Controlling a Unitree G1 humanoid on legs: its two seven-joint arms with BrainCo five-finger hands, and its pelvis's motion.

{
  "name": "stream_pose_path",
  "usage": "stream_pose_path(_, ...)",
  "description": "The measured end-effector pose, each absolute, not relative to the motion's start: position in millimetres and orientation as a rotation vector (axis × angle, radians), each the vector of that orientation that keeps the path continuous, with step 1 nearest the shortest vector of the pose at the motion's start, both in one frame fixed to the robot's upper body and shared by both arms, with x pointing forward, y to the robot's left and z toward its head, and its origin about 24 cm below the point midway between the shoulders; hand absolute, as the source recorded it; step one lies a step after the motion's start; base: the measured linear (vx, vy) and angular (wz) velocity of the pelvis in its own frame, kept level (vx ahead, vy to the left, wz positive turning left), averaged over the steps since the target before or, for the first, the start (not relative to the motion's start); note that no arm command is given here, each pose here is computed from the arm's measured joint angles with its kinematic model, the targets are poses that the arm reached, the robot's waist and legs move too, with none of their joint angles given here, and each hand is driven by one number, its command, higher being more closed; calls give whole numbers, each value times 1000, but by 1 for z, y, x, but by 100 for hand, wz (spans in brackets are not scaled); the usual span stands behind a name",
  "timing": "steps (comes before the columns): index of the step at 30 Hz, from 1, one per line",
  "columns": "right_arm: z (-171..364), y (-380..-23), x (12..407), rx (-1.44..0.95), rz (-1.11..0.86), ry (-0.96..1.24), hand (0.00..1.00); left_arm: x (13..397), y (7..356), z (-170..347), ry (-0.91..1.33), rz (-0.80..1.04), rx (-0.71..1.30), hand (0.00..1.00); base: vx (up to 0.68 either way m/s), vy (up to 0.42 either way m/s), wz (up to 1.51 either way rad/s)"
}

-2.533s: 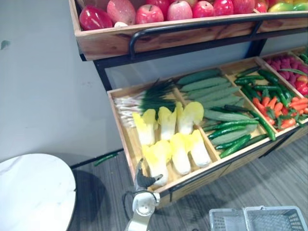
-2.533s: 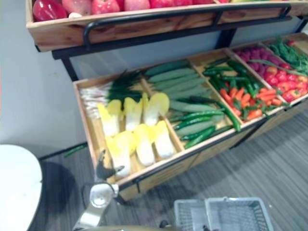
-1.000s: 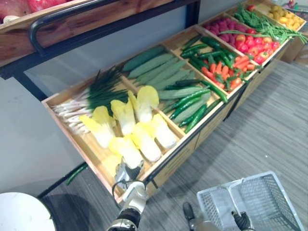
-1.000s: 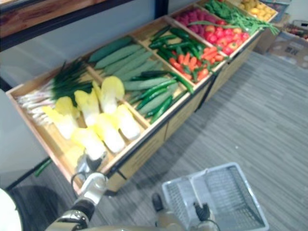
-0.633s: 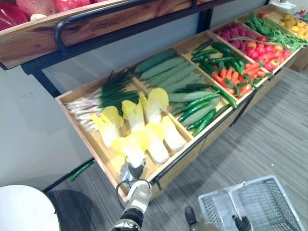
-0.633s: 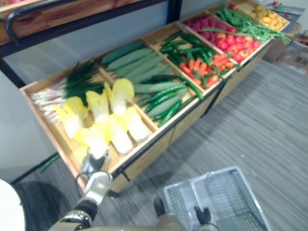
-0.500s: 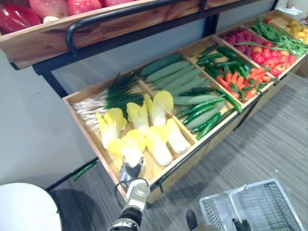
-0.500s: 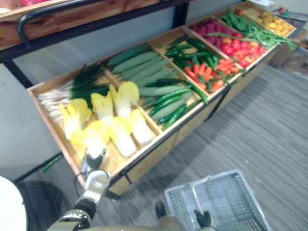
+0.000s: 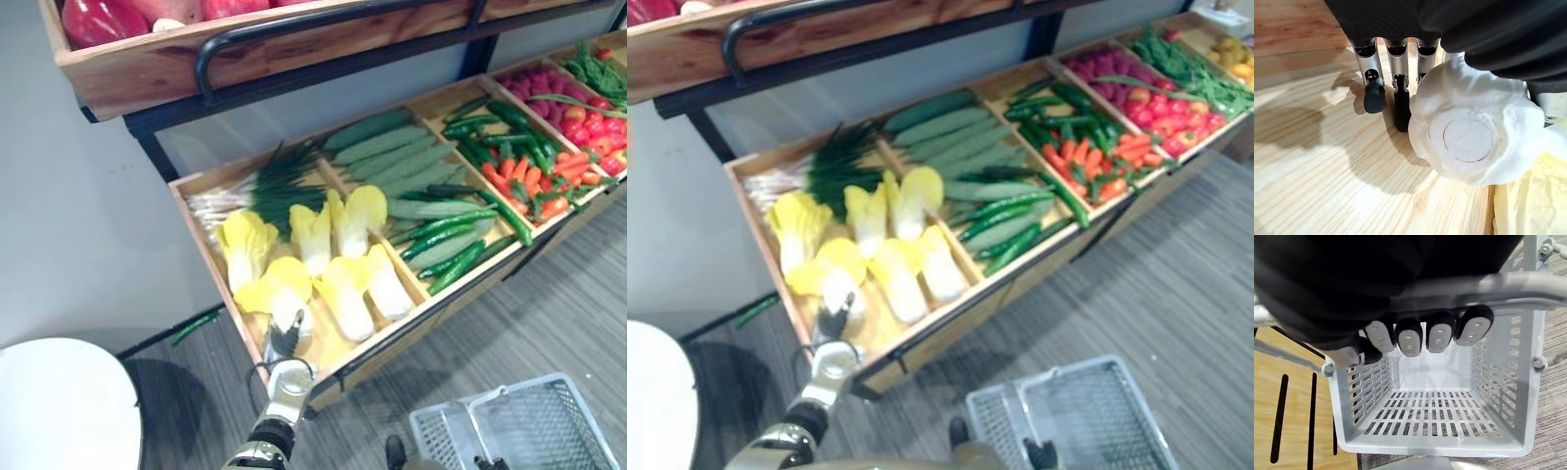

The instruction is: Pick vegetable in the basket

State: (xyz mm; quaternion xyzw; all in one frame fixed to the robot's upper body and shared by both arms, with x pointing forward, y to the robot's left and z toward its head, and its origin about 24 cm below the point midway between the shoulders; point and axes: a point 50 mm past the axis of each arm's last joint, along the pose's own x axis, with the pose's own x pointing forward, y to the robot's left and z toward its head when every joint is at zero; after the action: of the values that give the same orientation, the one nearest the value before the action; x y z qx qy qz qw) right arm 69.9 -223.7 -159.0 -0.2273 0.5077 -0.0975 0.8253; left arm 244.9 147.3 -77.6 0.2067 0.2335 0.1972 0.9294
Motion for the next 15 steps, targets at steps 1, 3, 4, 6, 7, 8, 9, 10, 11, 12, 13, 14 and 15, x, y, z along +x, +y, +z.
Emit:
stream_pose_path(1, -159, -224, 70, -484, -208, 1082, 100, 245, 146, -78, 475, 393, 429, 100, -20, -18, 9)
stream_pose_path(3, -159, -224, 69, -484, -211, 1089, 100, 246, 140, -77, 457, 347, 457, 100, -9, -23, 17)
stream_pose_path(4, -159, -224, 69, -485, -211, 1090, 100, 246, 139, -76, 450, 332, 466, 100, -3, -21, 16)
stream_pose_path(6, -159, -224, 68, -485, -212, 1092, 100, 248, 134, -73, 420, 283, 487, 100, -1, -13, 15)
stream_pose_path(7, -159, -224, 68, -486, -214, 1092, 100, 248, 130, -71, 396, 247, 499, 100, -6, -12, 18)
stream_pose_path(8, -159, -225, 69, -488, -220, 1087, 100, 243, 127, -70, 381, 212, 501, 100, -9, -15, 17)
stream_pose_path(9, -159, -225, 69, -488, -223, 1086, 100, 240, 124, -70, 377, 198, 499, 100, -7, -13, 19)
stream_pose_path(10, -159, -224, 68, -490, -229, 1087, 100, 231, 116, -67, 351, 158, 483, 100, -2, -11, 16)
stream_pose_path(11, -159, -223, 68, -489, -231, 1086, 100, 227, 113, -66, 340, 145, 476, 100, 1, -10, 14)
stream_pose_path(12, -159, -222, 69, -484, -236, 1081, 100, 219, 107, -64, 322, 116, 459, 100, 0, -8, 4)
stream_pose_path(13, -159, -221, 69, -479, -241, 1078, 100, 216, 104, -63, 316, 97, 450, 100, -9, -15, 6)
stream_pose_path(14, -159, -219, 69, -472, -253, 1076, 100, 210, 97, -60, 299, 60, 437, 100, -16, -17, 8)
stream_pose_path(15, -159, -219, 68, -468, -261, 1069, 100, 204, 92, -57, 283, 29, 421, 100, -15, -14, 8)
